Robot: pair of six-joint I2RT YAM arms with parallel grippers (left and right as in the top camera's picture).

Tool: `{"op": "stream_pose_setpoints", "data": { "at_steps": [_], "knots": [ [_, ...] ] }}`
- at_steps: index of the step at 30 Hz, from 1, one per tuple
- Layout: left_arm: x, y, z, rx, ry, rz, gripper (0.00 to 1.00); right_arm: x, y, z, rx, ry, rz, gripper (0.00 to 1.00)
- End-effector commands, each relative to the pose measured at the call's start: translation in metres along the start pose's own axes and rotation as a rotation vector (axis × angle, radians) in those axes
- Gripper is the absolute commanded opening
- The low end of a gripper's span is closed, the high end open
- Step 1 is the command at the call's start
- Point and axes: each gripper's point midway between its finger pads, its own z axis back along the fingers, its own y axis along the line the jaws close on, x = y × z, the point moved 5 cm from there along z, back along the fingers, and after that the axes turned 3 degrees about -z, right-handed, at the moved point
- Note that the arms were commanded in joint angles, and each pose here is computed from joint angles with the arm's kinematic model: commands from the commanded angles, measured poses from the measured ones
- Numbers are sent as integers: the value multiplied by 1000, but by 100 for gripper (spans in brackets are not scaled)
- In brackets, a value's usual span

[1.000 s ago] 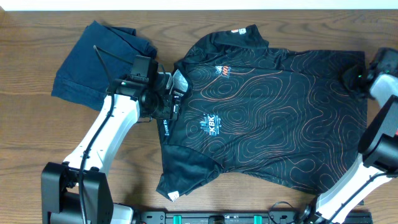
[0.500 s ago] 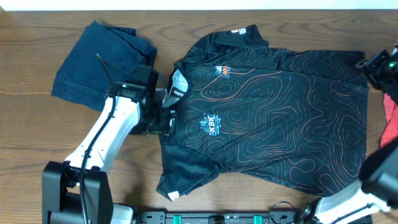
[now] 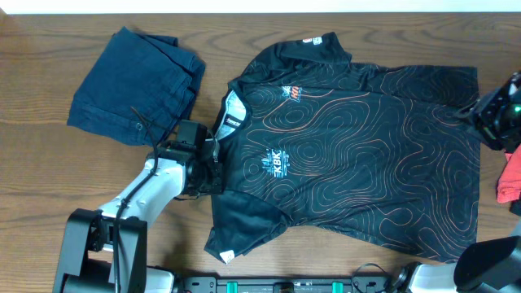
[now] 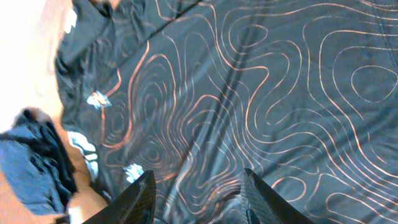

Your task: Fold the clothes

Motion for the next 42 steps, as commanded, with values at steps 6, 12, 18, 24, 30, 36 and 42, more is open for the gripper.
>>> {"op": "stream_pose_setpoints", "data": {
  "at_steps": [6,12,18,24,30,36,42],
  "knots": [
    [17,35,-4,234,-111,-22,6,-27,-13,-54,-152,98,62,47],
    [32,63,7,377,-196,30,6,-43,-54,-106,-241,111,-44,51],
    [37,61,7,328,-225,71,17,-67,-86,-142,-293,132,-93,50],
    [32,60,6,323,-201,77,34,-72,-117,-147,-469,76,-121,54],
    [27,61,5,326,-174,79,63,-72,-129,-167,-454,-12,-171,15],
    [20,56,4,287,-131,81,92,-76,-153,-183,-506,-95,-259,4],
    [18,53,13,284,-96,88,95,-44,-171,-177,-510,-218,-332,1]
  ]
}}
